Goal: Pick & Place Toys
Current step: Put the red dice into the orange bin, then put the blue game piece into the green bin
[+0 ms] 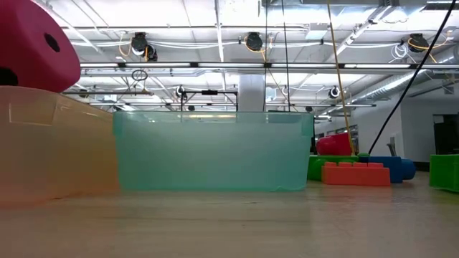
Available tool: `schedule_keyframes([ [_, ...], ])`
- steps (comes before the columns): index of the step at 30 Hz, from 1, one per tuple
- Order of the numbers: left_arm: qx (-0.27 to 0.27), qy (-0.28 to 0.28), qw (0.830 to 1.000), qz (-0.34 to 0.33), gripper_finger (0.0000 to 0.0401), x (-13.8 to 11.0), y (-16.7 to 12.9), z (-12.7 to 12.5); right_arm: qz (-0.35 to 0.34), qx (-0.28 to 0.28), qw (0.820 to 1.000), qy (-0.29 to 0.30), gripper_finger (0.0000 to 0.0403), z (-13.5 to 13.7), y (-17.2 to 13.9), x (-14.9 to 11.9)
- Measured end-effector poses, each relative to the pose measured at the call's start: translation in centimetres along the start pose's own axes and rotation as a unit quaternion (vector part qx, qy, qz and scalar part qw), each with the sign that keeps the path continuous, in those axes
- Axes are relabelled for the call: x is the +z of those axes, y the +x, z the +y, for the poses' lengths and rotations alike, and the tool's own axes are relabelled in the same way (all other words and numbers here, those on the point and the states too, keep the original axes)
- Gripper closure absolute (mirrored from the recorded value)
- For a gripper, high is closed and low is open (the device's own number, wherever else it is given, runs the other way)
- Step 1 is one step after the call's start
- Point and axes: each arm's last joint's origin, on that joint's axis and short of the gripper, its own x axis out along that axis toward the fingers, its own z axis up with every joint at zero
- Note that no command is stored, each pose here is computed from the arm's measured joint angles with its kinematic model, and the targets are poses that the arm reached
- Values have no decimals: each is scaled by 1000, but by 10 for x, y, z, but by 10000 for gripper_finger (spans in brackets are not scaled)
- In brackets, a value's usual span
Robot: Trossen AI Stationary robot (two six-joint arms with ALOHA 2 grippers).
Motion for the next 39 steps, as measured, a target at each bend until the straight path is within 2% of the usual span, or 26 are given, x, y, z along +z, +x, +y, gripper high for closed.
schedule_keyframes([
  [3, 3, -23, 1000, 2, 375, 0, 0, 1, 1, 0, 1000, 0, 280, 0, 0, 0],
  [9, 10, -53, 999, 6, 290, 1, 2, 4, 0, 1, 1000, 0, 282, 0, 0, 0],
  [13, 33, -68, 997, 18, 249, -1, 2, 9, 0, 0, 1000, 0, 284, 0, 0, 1],
  [17, 48, -80, 995, 27, 230, -3, 2, 12, 0, 1, 1000, 0, 282, 0, 0, 0],
  [22, 27, -73, 997, 7, 228, 4, -1, 13, 0, 0, 1000, -1, 284, 0, 0, 1],
  [26, -18, -97, 994, -35, 237, 14, -17, 18, 9, 2, 1000, 1, 283, 1, -1, -1],
  [29, -13, -81, 990, -115, 248, 25, -34, 27, 36, -8, 999, 3, 281, 1, -2, -4],
  [32, 26, -12, 980, -198, 256, 35, -54, 38, 83, -47, 995, 6, 284, 0, -3, -10],
  [34, 70, 19, 965, -252, 260, 41, -67, 46, 112, -71, 991, 5, 286, 0, -4, -14],
  [37, 133, 14, 942, -306, 260, 44, -84, 59, 150, -96, 984, 9, 288, 0, -5, -19],
  [39, 160, 37, 936, -311, 257, 45, -89, 65, 174, -108, 979, 19, 288, 1, -6, -23],
])
